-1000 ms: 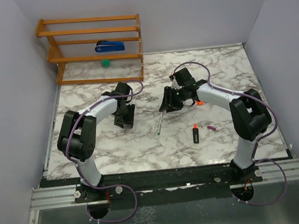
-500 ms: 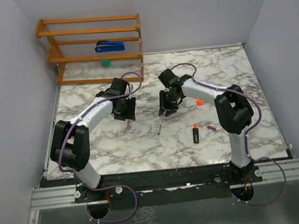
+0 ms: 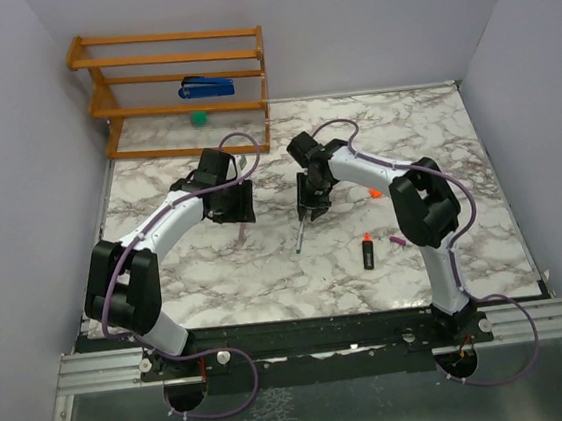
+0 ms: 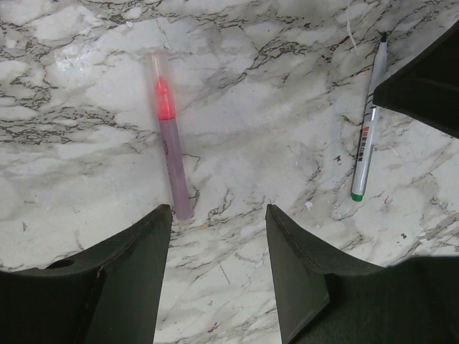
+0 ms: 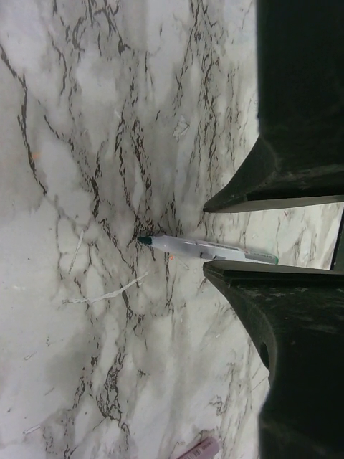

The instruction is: Insert the pens into the pen caps

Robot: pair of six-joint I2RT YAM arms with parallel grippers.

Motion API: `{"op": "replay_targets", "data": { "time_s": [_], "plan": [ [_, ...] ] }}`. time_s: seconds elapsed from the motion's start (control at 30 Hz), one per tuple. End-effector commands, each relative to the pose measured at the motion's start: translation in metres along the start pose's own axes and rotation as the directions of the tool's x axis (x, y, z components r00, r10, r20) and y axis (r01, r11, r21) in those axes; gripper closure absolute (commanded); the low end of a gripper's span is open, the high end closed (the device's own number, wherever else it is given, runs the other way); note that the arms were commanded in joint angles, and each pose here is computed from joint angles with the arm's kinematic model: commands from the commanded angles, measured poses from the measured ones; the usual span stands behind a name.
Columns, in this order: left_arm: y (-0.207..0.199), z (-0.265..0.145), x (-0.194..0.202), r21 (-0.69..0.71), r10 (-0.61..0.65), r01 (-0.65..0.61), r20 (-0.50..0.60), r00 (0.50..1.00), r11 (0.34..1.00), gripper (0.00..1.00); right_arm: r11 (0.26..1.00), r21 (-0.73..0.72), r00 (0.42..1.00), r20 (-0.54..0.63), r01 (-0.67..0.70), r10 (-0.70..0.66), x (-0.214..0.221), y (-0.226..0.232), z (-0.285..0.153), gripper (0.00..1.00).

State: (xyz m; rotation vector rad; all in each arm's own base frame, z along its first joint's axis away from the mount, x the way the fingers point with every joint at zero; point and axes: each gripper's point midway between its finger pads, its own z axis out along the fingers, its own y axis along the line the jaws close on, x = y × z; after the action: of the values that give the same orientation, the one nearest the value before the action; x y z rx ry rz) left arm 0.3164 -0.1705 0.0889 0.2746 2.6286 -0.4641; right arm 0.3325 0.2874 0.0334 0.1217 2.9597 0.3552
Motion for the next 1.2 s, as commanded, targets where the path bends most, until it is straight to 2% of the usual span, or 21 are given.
{"op": "replay_targets", "data": {
  "time_s": [0.0, 0.3, 0.4, 0.53, 0.7, 0.87, 0.93, 1.0, 1.07, 1.17],
  "plan": [
    [-0.009, -0.002, -0.008, 0.065, 0.006, -0.01, 0.058, 0.998, 0.998, 0.44, 0.998, 0.057, 1.0, -0.02, 0.002, -0.001, 0.006, 0.0, 0.01, 0.63],
    [-0.006, -0.004, -0.005, 0.056, 0.013, -0.017, 0.071, 0.997, 0.998, 0.44, 0.997, 0.068, 0.999, -0.033, 0.024, -0.021, 0.007, 0.005, 0.019, 0.64],
    [-0.007, -0.006, -0.006, 0.06, 0.014, -0.019, 0.077, 0.997, 0.998, 0.44, 0.996, 0.088, 0.999, -0.028, 0.031, -0.028, 0.007, 0.002, 0.02, 0.68],
    [-0.008, -0.008, -0.007, 0.063, 0.017, -0.022, 0.084, 0.996, 0.998, 0.44, 0.992, 0.117, 0.999, -0.022, 0.044, -0.041, 0.007, -0.001, 0.021, 0.74],
    [-0.008, -0.008, -0.007, 0.062, 0.019, -0.025, 0.086, 0.996, 0.998, 0.44, 0.99, 0.123, 0.997, -0.035, 0.066, -0.062, 0.011, -0.002, 0.028, 0.98],
    [-0.009, -0.01, -0.01, 0.066, 0.025, -0.031, 0.099, 0.995, 0.997, 0.44, 0.994, 0.08, 0.997, -0.038, 0.076, -0.073, 0.014, 0.003, 0.035, 1.0],
    [-0.014, -0.012, -0.011, 0.098, 0.029, -0.041, 0.117, 0.993, 0.994, 0.44, 0.996, 0.012, 0.996, -0.001, 0.09, -0.09, 0.007, 0.016, 0.032, 1.0],
    [-0.021, -0.016, -0.015, 0.14, 0.028, -0.049, 0.146, 0.989, 0.989, 0.43, 0.976, -0.155, 0.987, 0.075, 0.154, -0.144, -0.004, 0.048, 0.016, 1.0],
    [-0.029, -0.021, -0.021, 0.191, 0.011, -0.046, 0.18, 0.984, 0.981, 0.43, 0.916, -0.32, 0.96, 0.213, 0.242, -0.179, -0.017, 0.08, -0.013, 1.0],
    [-0.047, -0.033, -0.033, 0.299, -0.041, -0.037, 0.253, 0.967, 0.954, 0.4, 0.824, -0.434, 0.878, 0.456, 0.364, -0.148, -0.039, 0.102, -0.062, 1.0]
  ]
}}
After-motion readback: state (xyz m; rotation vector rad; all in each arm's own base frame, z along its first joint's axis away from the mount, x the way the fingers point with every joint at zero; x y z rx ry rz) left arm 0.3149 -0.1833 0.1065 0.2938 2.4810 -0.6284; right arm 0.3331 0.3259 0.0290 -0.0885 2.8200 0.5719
